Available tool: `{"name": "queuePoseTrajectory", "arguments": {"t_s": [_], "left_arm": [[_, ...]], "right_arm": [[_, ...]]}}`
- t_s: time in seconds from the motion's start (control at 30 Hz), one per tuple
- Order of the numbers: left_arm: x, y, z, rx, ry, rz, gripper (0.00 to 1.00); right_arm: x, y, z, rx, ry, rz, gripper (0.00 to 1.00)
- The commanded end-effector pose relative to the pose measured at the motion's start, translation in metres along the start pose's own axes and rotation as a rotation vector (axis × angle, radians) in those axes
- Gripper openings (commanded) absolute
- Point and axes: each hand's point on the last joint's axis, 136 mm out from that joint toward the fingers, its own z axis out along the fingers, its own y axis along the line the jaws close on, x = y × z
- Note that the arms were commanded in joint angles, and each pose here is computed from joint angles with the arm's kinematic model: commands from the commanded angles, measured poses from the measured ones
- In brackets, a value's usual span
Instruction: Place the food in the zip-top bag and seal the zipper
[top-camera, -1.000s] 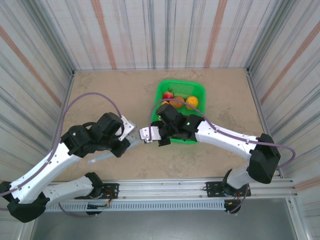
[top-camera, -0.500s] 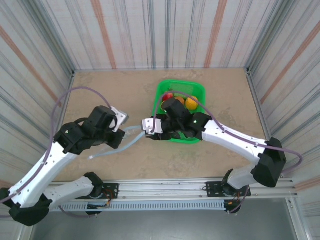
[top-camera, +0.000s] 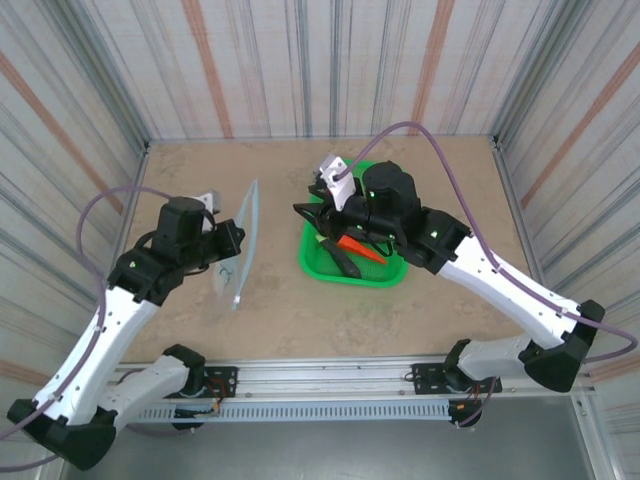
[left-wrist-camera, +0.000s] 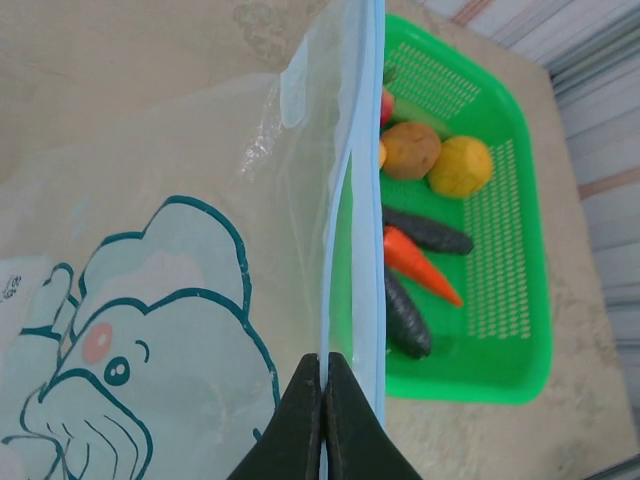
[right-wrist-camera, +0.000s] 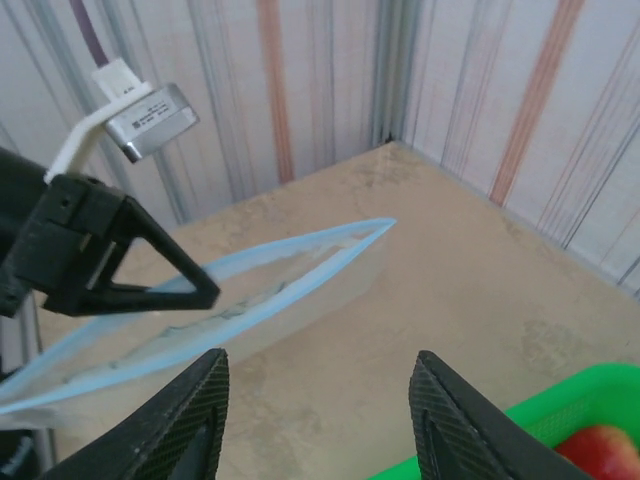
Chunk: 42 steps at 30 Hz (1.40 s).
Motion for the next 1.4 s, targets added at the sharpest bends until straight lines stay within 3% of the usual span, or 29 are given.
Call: {"name": "queuePoseTrajectory", "arguments": {"t_s": [0.0,0.17,0.33,0.63,0.83,1.0,1.37], "left_arm": [[-0.024,-0.023,0.008,0.107,-0.077,-0.126,0.00],[-0.031,-0.037,0.023,0.195,-0.098,-0.168,0.00],[-0.036,-0.043,0.032,0.251,-0.130,-0.201,0.00],[-0.041,-0.049,0.038,0.279,-0.142,-0.217,0.00],[-0.040,-0.049,0.040,0.279,-0.131,-0.221,0.00],[-0.037,-0.039,0.039,0.201,-0.110,-0.176,0.00],[-0.036,0.003,0.012,-0.209,0.029,0.016,0.00]], "right_arm": [[0.029,-0.007,0.013,-0.002,0.159,0.280,0.48],[0.048,-0.016,0.040,-0.089,0.376,0.632,0.59],[0.056,-0.011,0.068,-0.231,0.431,0.863,0.61],[0.062,-0.007,0.103,-0.316,0.448,0.994,0.43],[0.068,-0.003,0.115,-0.313,0.471,1.007,0.25],[0.076,-0.020,0.107,-0.199,0.474,0.971,0.00],[0.118,-0.072,0.049,0.241,0.630,0.728,0.00]]}}
